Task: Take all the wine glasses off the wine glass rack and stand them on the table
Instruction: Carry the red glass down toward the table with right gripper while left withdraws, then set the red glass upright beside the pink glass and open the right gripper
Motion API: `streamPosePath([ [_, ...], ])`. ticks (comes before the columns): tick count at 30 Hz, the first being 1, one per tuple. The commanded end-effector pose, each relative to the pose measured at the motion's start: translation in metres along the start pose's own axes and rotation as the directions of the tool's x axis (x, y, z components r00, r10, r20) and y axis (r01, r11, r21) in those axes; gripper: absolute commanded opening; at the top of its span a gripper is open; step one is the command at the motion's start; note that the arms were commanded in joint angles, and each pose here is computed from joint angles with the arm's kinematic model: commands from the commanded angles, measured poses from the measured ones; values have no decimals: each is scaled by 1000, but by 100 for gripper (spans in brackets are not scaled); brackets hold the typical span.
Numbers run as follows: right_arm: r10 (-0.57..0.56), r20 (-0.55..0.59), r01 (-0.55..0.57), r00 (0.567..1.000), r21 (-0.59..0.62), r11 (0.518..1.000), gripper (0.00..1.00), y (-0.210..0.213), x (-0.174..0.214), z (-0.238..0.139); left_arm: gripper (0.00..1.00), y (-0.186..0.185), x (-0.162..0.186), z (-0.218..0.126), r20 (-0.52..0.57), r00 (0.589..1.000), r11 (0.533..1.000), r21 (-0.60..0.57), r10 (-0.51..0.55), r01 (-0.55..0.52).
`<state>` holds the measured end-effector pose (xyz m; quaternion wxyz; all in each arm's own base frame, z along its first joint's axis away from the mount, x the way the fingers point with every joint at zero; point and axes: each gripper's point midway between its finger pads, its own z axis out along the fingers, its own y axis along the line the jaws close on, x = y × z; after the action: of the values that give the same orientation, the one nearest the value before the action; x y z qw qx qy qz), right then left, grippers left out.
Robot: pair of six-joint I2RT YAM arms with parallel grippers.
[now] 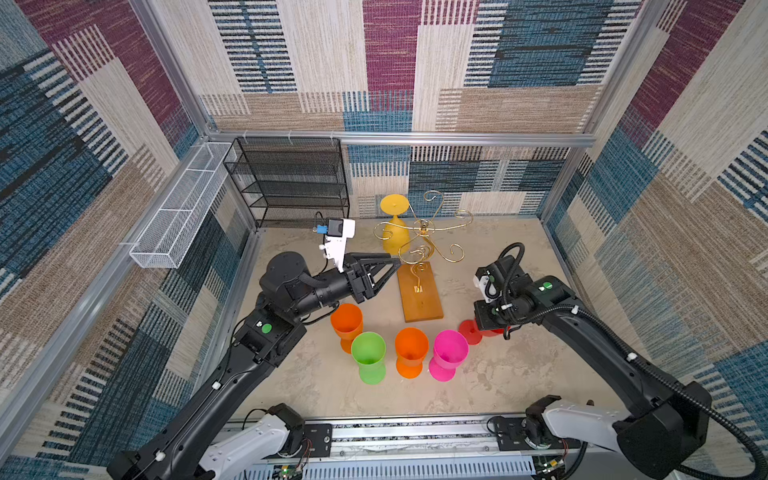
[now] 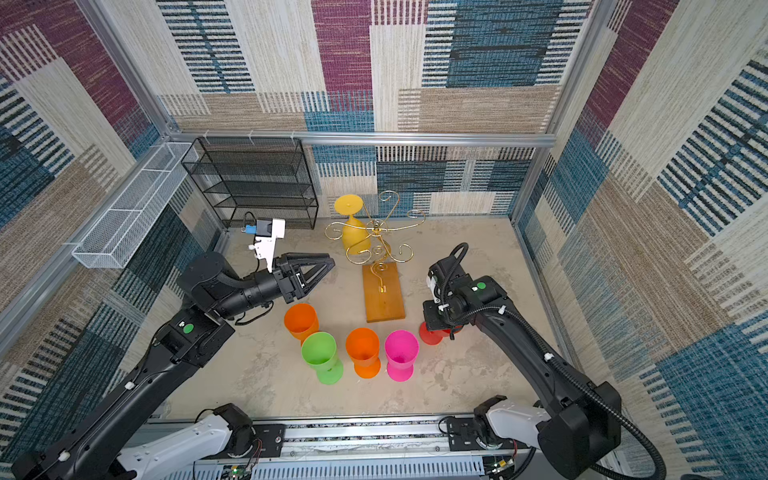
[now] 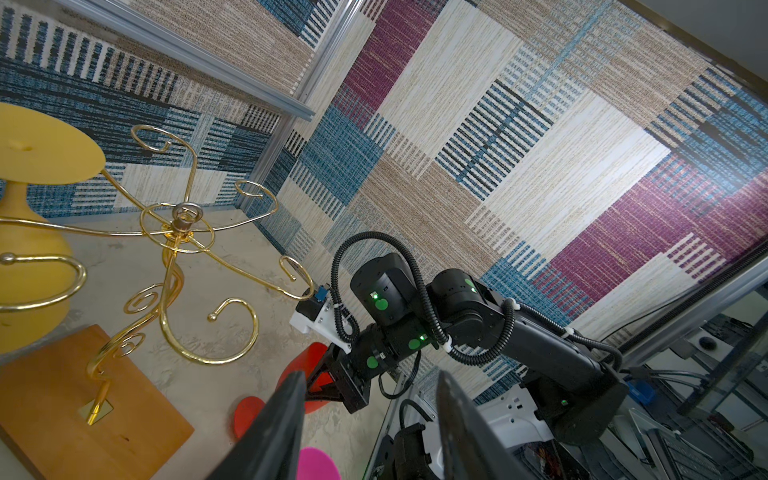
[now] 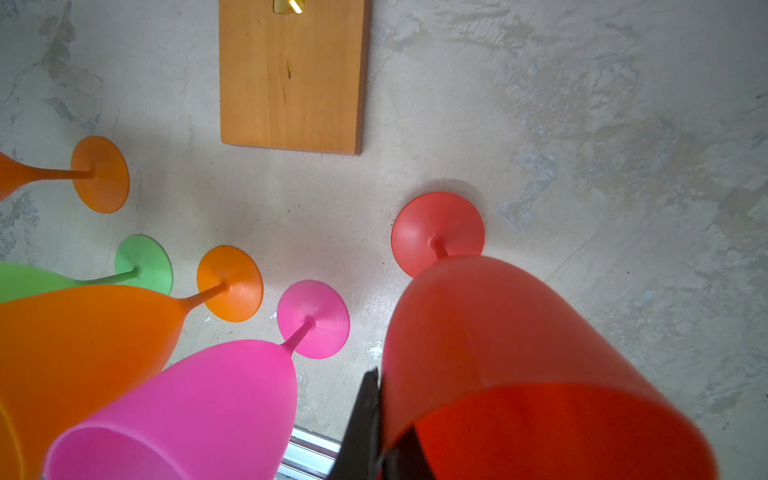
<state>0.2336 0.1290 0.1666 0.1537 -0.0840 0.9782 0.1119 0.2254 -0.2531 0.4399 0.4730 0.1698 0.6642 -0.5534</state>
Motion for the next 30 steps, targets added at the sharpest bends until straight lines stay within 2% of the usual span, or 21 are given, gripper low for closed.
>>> streamPosePath([
  [1, 2, 20, -2, 1000, -1, 1000, 14, 1, -6, -2, 53, -5, -5, 0, 18, 1000, 999, 25, 23, -24],
  [6, -3, 36, 3, 999, -17, 1000, 27, 5, -11, -4, 53, -5, -4, 1, 15, 1000, 1000, 26, 16, -16],
  [11, -3, 61, 5, 998, -37, 999, 28, 10, -16, -9, 53, -3, -3, 2, 11, 1000, 1000, 26, 8, -8],
  [20, 1, 118, 17, 993, -156, 988, 42, 32, -22, -34, 53, -2, -4, 2, 14, 1000, 1000, 17, 10, -10],
  [26, 28, 253, 17, 967, -175, 984, 44, 35, -37, -74, 54, 10, -10, -4, 22, 1000, 997, -75, 15, -14],
  [30, 72, 409, -3, 910, -167, 986, 44, 31, -53, -117, 53, 33, -20, -14, 57, 998, 983, -179, -38, 47],
])
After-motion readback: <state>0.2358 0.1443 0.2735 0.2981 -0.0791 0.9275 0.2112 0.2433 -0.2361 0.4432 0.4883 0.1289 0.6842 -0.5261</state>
